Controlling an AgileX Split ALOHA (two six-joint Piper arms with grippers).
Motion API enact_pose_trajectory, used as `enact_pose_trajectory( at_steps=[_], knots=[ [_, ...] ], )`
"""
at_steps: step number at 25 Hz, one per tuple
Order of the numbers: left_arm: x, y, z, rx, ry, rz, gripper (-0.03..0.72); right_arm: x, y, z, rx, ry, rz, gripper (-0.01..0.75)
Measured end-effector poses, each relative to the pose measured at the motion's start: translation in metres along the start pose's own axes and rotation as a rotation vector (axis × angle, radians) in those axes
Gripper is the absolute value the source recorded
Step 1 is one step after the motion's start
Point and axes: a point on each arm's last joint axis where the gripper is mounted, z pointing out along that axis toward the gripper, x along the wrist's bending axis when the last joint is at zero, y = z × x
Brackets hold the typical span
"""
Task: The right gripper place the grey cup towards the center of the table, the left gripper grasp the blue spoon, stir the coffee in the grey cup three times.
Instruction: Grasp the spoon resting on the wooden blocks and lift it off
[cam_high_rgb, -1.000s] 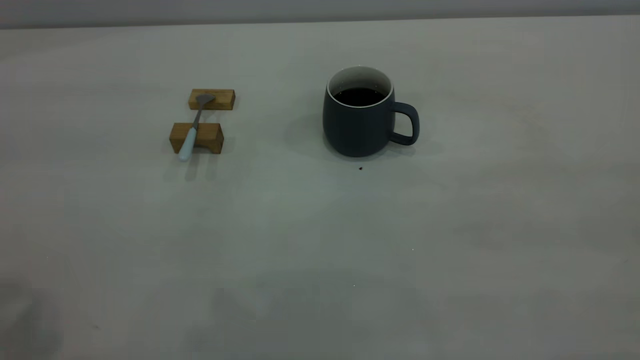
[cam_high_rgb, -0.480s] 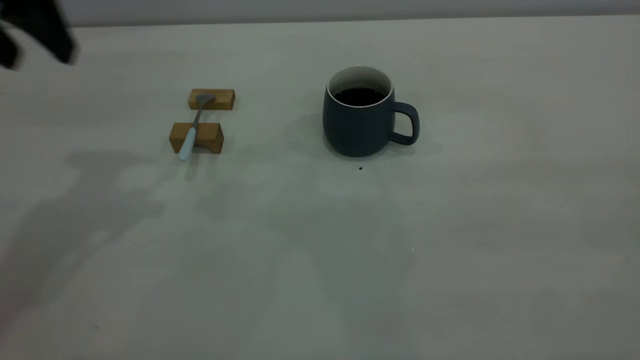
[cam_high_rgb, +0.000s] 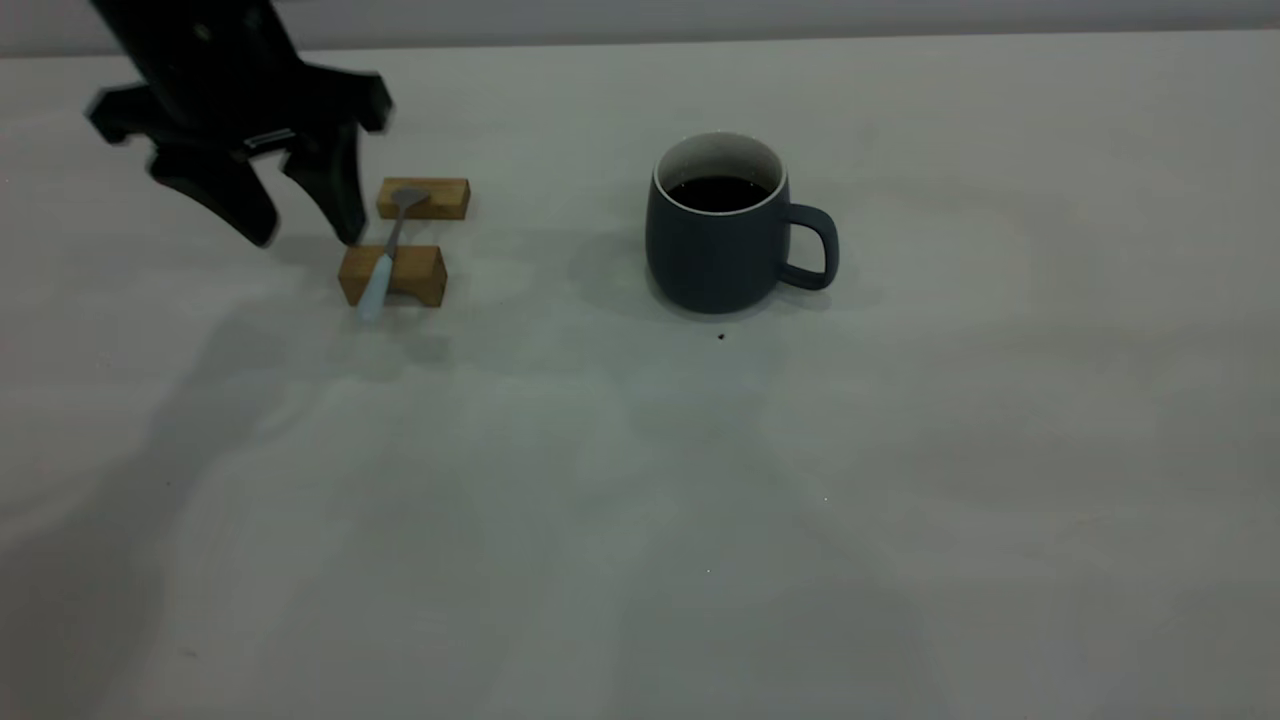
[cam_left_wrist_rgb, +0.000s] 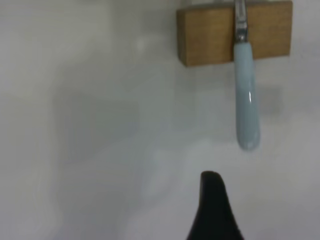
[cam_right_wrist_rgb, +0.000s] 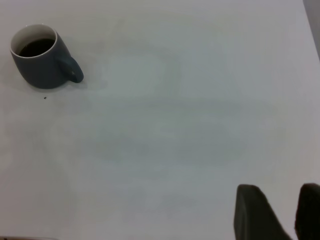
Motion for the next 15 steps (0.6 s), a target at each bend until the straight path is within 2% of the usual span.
enact_pose_trajectory(
  at_steps=[9,15],
  knots=[
    [-0.002,0.013,0.054,0.063,0.009,0.003,0.593,0.0,0.0,0.0,0.0,0.0,0.0,0.24],
    [-0.008,0.018,0.072,0.061,0.007,0.016,0.58,0.0,0.0,0.0,0.0,0.0,0.0,0.24]
  ],
)
